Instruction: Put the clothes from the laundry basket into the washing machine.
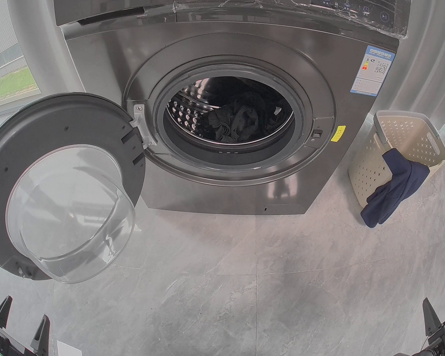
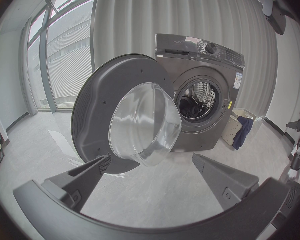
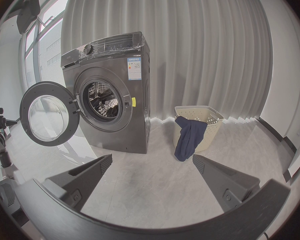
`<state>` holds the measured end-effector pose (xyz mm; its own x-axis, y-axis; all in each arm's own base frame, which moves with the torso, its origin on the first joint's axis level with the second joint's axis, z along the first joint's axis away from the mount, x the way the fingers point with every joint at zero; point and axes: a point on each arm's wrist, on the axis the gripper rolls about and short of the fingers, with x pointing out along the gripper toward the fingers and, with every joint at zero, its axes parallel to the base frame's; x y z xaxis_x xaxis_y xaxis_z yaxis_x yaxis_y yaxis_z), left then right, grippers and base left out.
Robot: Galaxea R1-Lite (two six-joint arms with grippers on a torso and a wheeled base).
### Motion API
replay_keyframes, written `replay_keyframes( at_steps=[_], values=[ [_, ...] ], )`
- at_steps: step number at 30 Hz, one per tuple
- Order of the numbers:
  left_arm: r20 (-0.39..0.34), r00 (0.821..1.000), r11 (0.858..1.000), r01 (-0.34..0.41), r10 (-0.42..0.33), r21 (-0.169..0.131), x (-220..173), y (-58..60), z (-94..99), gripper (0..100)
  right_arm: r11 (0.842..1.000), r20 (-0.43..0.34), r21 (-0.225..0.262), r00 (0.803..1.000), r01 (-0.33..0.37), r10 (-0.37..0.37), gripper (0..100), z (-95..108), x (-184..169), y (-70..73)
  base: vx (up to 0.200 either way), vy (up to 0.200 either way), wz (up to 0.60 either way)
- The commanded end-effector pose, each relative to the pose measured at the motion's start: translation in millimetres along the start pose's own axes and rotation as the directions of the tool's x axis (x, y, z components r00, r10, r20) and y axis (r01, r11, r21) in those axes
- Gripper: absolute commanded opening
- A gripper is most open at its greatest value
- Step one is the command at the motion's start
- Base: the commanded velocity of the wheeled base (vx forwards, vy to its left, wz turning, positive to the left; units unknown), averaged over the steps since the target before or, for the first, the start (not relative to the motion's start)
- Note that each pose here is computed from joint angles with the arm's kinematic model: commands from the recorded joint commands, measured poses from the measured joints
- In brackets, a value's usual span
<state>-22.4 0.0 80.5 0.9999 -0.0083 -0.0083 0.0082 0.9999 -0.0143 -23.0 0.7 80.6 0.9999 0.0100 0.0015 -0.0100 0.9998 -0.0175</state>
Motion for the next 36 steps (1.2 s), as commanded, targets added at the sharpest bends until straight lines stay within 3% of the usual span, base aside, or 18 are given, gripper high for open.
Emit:
replay_keyframes(
  at_steps=[1,10,25,36],
  values=[
    [0.004,1.0,1.0,0.003,-0.002,-0.003,-0.2,0.1,-5.3,100,1.0,-0.008,0.001,1.0,0.001,-0.001,100,-5.2,0.5,0.1,0.0,0.0,0.0],
    [0.004,1.0,1.0,0.003,-0.002,-0.003,-0.2,0.1,-5.3,100,1.0,-0.008,-0.002,1.0,-0.001,0.001,100,-5.0,0.6,0.1,0.0,-0.2,0.0],
    [0.004,1.0,1.0,0.001,-0.001,-0.001,-0.2,0.0,-5.3,100,1.0,-0.008,-0.002,1.0,0.001,-0.001,100,-5.0,0.6,0.1,0.0,0.0,-0.12],
    [0.005,1.0,1.0,0.003,-0.003,-0.003,-0.4,0.1,-5.3,100,1.0,-0.008,-0.002,1.0,0.001,-0.001,100,-5.0,0.6,0.1,0.0,-0.2,0.0]
  ],
)
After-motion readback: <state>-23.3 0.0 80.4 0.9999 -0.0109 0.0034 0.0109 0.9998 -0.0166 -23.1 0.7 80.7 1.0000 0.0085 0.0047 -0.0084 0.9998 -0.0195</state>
